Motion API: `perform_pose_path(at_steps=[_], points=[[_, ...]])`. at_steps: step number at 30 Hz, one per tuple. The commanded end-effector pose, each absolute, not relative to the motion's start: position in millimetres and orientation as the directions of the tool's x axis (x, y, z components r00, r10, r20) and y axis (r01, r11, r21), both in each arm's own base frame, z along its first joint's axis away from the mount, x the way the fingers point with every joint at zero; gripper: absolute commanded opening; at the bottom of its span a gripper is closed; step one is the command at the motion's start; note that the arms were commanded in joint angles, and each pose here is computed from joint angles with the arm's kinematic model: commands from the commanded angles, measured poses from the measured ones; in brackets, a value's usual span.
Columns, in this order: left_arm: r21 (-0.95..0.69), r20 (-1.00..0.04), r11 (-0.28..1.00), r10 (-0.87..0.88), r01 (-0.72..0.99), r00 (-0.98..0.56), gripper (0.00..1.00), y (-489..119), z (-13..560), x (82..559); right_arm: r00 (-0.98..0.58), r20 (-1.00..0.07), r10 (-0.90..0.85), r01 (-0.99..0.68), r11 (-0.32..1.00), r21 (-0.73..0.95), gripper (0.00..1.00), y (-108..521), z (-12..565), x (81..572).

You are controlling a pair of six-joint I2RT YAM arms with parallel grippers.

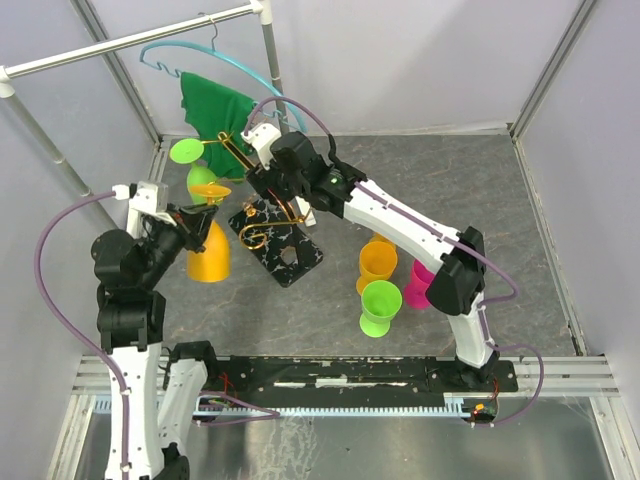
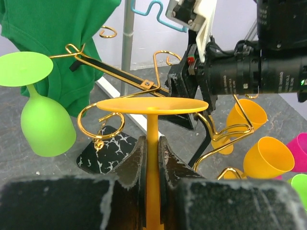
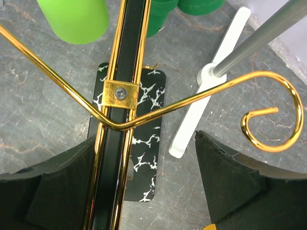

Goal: Place the wine glass upside down on the wine glass rack
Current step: Move the wine rack to the center of the board, then place the wine glass at the center of the board.

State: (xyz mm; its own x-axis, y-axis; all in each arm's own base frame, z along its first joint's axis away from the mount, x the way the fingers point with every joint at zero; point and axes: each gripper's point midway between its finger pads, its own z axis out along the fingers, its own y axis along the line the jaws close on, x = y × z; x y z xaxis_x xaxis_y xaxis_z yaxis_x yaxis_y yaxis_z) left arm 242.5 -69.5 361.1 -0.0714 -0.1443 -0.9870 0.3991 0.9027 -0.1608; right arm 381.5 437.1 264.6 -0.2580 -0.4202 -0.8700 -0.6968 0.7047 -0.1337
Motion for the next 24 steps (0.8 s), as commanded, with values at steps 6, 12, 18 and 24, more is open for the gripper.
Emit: perform_pose_path(at_steps=[6,12,18,24], points=[[-0.141,-0.976,0.873,-0.202,0.467,0.082,0.03,-80.2,372.7,222.4,-0.213,-0.916,-0.339,-0.728,0.681,-0.083,0.86,420.3,326.9,360.6],[-0.159,-0.976,0.861,-0.21,0.483,0.053,0.03,-83.6,355.3,224.2,-0.183,-0.933,-0.309,-0.735,0.673,-0.079,0.89,412.6,351.0,351.0],[-0.159,-0.98,0.872,-0.196,0.464,0.033,0.03,-79.7,349.0,234.2,-0.166,-0.939,-0.302,-0.705,0.702,-0.101,0.9,394.4,368.9,347.3],[-0.145,-0.977,0.863,-0.202,0.484,0.068,0.03,-81.7,391.1,239.7,-0.127,-0.944,-0.304,-0.647,0.747,-0.153,0.94,373.0,393.8,350.1]])
